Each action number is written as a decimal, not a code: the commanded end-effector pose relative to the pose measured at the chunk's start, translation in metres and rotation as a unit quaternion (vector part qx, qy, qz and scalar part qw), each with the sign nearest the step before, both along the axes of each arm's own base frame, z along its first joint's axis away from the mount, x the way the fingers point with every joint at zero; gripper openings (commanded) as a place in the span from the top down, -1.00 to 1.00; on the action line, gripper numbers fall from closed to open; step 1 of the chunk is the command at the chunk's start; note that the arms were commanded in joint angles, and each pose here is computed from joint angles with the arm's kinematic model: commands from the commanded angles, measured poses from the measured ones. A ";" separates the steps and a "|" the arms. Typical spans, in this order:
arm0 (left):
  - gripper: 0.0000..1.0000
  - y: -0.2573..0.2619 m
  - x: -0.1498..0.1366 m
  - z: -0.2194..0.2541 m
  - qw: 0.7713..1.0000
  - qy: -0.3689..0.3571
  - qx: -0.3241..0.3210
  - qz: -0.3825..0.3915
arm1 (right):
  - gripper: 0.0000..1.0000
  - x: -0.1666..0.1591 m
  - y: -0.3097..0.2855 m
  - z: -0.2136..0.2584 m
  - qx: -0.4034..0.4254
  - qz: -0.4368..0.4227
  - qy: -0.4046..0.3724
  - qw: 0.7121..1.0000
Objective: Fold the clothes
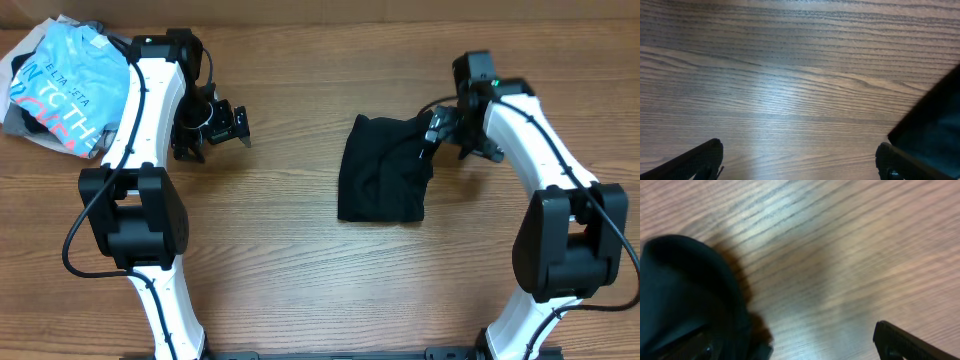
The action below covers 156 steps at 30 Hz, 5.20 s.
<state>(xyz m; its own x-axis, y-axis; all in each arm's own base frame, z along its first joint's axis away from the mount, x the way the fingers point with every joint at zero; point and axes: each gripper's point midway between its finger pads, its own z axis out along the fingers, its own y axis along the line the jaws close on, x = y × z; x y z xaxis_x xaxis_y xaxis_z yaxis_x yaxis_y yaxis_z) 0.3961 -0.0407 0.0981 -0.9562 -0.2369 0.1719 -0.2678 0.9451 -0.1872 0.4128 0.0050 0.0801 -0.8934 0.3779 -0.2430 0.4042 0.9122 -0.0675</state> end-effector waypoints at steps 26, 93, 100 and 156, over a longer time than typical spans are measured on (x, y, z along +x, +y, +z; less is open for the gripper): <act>-1.00 -0.002 -0.003 -0.002 1.000 0.004 -0.003 -0.015 | -0.66 -0.074 0.130 -0.015 0.187 0.212 0.092 0.955; -1.00 -0.004 -0.003 -0.002 1.000 0.004 -0.003 -0.018 | -0.56 -0.058 0.061 -0.013 0.064 0.119 0.071 0.988; -1.00 -0.004 -0.003 -0.002 1.000 0.003 -0.003 -0.018 | 0.12 -0.040 0.033 -0.013 0.070 0.067 0.037 0.995; -1.00 -0.007 -0.003 -0.002 1.000 0.002 -0.003 -0.021 | 0.92 -0.072 0.021 -0.077 0.332 0.033 0.049 0.941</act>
